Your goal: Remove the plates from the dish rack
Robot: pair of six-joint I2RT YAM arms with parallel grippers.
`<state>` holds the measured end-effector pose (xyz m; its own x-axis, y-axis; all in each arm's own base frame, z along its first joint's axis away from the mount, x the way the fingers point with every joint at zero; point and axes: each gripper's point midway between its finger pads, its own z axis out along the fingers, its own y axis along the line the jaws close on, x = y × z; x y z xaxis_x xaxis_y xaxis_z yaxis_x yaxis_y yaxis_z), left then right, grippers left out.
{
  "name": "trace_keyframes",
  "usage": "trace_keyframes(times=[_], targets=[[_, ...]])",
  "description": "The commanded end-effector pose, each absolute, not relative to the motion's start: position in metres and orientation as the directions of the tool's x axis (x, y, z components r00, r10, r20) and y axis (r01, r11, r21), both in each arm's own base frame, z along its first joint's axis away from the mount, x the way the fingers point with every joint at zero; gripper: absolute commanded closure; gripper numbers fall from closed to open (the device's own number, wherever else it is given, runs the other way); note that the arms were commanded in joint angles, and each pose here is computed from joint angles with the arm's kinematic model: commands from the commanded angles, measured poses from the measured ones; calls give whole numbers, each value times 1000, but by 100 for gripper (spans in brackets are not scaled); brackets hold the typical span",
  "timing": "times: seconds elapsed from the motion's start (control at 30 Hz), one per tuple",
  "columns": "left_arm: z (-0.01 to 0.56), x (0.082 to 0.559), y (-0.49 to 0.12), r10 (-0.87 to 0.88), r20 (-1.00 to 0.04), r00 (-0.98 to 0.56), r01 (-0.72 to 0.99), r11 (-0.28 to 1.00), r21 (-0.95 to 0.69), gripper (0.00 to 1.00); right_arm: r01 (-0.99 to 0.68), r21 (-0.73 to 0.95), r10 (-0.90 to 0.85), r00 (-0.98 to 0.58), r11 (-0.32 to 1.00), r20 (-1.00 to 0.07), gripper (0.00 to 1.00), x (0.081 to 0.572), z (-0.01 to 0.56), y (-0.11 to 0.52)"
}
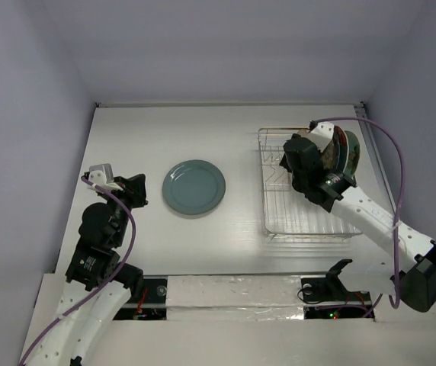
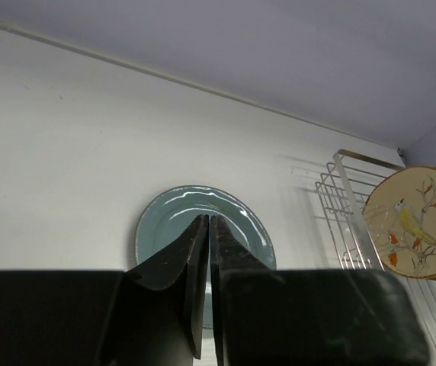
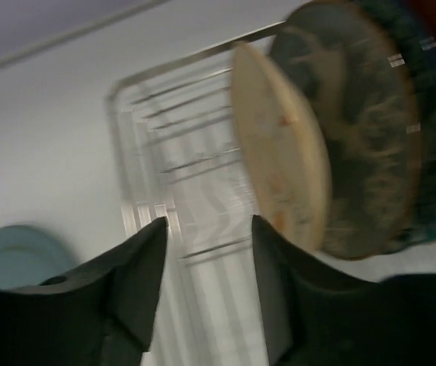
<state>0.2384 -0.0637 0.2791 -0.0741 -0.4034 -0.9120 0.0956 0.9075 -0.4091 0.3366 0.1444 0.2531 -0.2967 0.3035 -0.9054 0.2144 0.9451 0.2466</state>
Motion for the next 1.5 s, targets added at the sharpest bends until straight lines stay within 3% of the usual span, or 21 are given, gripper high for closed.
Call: trace_keyframes(times=[0.0,0.1,0.27,0.37,0.7,0.77,0.87,1.17,1.3,1.47], targets=[[291,238,-65,-406,-913,-41,119,905,-408,98,400,0,147,-336,917,-930,41,323,241,76],[291,238,-65,-407,-912,-43,118,905,-409,94,437,-44,122,-345,899,-931,30,328,240,57],[292,237,-65,-409,-912,-38,121,904,-411,68,449,-111,87,-397,887,-913,32,351,227,41],[292,237,-64,-411,-911,-38,121,903,-412,62,458,-167,55,-432,873,-900,40,365,217,36],[292,237,-65,-410,-911,-40,119,904,-411,58,475,-251,-1,-466,844,-885,91,389,235,32],[292,237,-65,-408,-912,-40,119,904,-410,57,471,-261,-15,-463,843,-886,95,388,245,30],[292,237,-65,-410,-911,-40,119,904,-411,57,475,-233,-11,-424,849,-905,100,385,274,28],[292,237,-65,-411,-911,-40,119,903,-413,56,406,-36,58,-217,913,-975,100,359,378,46],[292,237,-65,-412,-910,-41,119,902,-414,56,256,105,145,-145,961,-979,100,346,394,83],[291,238,-65,-411,-910,-43,118,903,-414,56,-91,377,369,-97,922,-924,100,345,402,170]])
